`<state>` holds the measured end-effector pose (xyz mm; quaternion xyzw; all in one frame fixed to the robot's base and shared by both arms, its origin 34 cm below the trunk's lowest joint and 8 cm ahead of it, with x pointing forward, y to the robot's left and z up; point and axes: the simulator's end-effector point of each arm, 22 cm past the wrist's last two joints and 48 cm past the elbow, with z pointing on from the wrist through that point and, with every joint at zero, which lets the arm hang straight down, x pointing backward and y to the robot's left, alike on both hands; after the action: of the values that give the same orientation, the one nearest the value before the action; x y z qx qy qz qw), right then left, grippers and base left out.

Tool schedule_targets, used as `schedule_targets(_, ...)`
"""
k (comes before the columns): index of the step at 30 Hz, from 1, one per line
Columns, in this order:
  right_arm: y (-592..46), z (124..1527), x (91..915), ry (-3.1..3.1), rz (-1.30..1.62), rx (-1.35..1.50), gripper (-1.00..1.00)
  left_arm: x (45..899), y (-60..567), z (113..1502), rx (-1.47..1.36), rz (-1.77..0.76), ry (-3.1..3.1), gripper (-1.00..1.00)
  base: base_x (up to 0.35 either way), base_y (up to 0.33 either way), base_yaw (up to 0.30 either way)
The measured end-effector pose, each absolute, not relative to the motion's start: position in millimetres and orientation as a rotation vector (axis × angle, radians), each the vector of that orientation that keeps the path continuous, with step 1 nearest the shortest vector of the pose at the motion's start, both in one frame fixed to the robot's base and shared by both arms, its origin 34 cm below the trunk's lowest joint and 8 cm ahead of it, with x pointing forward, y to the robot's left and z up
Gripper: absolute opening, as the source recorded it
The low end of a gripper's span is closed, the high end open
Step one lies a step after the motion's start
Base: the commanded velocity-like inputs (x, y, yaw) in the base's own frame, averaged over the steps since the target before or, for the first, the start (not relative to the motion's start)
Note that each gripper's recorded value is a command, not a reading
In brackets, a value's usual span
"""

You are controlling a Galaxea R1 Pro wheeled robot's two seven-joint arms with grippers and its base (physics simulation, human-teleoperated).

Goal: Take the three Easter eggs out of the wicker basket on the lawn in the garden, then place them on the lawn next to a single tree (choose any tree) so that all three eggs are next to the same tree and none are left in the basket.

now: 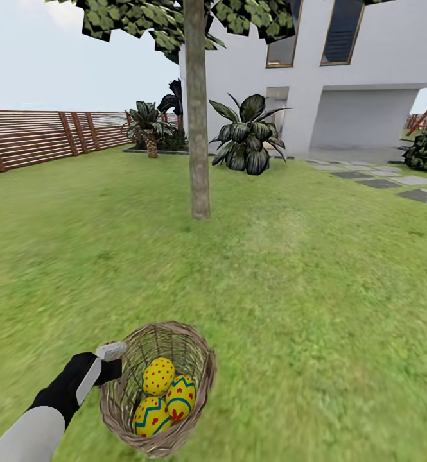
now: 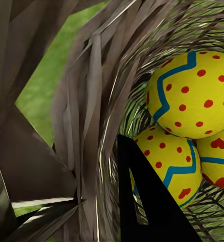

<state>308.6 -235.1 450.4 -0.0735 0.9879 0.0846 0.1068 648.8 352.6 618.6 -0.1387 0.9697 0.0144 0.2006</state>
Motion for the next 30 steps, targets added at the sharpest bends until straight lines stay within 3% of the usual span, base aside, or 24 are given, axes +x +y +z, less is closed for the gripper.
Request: schedule_targets(30,-235.7,450.7,309.6,2.904,0.249,-0.216,1.0,648.6,352.9,618.5,-0.391,0.041,2.71,-1.0,0.34,0.0,0.0)
